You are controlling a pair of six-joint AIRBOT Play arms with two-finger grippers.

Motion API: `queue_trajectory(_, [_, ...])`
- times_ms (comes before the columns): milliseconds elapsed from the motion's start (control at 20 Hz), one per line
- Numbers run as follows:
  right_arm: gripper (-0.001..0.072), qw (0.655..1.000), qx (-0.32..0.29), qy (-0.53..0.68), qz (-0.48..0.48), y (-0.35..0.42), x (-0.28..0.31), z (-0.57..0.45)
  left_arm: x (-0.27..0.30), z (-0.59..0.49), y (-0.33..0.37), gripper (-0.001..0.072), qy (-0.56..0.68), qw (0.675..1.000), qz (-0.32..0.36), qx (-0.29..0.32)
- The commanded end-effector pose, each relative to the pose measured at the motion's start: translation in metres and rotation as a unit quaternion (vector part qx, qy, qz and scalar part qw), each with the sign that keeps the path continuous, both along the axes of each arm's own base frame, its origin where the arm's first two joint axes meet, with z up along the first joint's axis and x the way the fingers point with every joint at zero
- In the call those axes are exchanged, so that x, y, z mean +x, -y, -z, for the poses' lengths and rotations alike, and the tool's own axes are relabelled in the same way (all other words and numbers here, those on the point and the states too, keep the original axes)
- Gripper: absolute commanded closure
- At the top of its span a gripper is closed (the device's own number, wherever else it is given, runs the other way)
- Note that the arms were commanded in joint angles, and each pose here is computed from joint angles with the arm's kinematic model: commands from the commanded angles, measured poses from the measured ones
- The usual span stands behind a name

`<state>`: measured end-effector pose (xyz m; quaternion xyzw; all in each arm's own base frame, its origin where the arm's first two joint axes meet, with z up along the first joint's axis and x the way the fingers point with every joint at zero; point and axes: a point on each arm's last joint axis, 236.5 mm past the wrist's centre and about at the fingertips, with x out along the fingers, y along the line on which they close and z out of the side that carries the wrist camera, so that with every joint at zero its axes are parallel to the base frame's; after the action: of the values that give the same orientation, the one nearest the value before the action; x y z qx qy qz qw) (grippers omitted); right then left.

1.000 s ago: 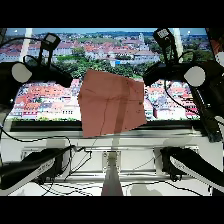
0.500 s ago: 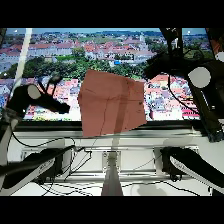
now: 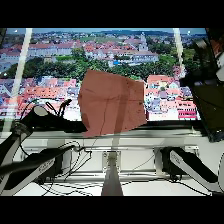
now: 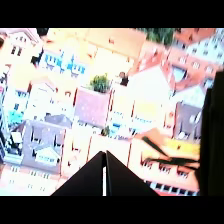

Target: Fold the clothes and pants, and hang the long-sleeved shirts on hangers.

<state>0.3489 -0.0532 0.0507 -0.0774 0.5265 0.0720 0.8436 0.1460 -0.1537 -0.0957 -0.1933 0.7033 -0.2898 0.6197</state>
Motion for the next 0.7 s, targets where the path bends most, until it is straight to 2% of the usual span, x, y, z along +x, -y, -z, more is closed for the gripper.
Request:
queue_trajectory(0, [0.0695, 0.977, 0.166, -0.067, 0.120, 0.005, -0.047, 0.059, -0.007, 0.002, 0.006, 0.0104, -0.011, 1.000, -0.012, -0.016])
queue_trajectory(50, [0.0677, 0.966, 0.203, -0.080, 0.140, -0.004, -0.057, 0.074, -0.006, 0.004, 0.005, 0.0134, -0.009, 1.000, -0.015, -0.013])
queue_trajectory(150, [0.0412, 0.949, 0.250, -0.111, 0.159, -0.026, -0.074, 0.095, 0.000, 0.009, 0.003, 0.0147, 0.002, 1.000, -0.028, -0.005])
queue_trajectory(350, [0.0361, 0.914, 0.325, -0.183, 0.158, -0.068, -0.107, 0.114, 0.012, 0.010, 0.004, 0.0165, 0.018, 0.999, -0.048, -0.004])
queue_trajectory(400, [0.0277, 0.902, 0.344, -0.207, 0.157, -0.078, -0.116, 0.118, 0.011, 0.011, 0.004, 0.0165, 0.019, 0.999, -0.045, -0.002])
queue_trajectory(450, [0.0149, 0.891, 0.360, -0.223, 0.162, -0.085, -0.121, 0.121, 0.010, 0.011, 0.005, 0.0165, 0.019, 0.999, -0.039, -0.002])
queue_trajectory(500, [0.0088, 0.877, 0.377, -0.238, 0.180, -0.091, -0.124, 0.125, 0.008, 0.011, 0.007, 0.0165, 0.020, 0.999, -0.034, -0.001])
queue_trajectory(650, [0.0095, 0.854, 0.407, -0.250, 0.205, -0.102, -0.123, 0.133, 0.006, 0.014, 0.014, 0.0165, 0.034, 0.999, -0.012, 0.006])
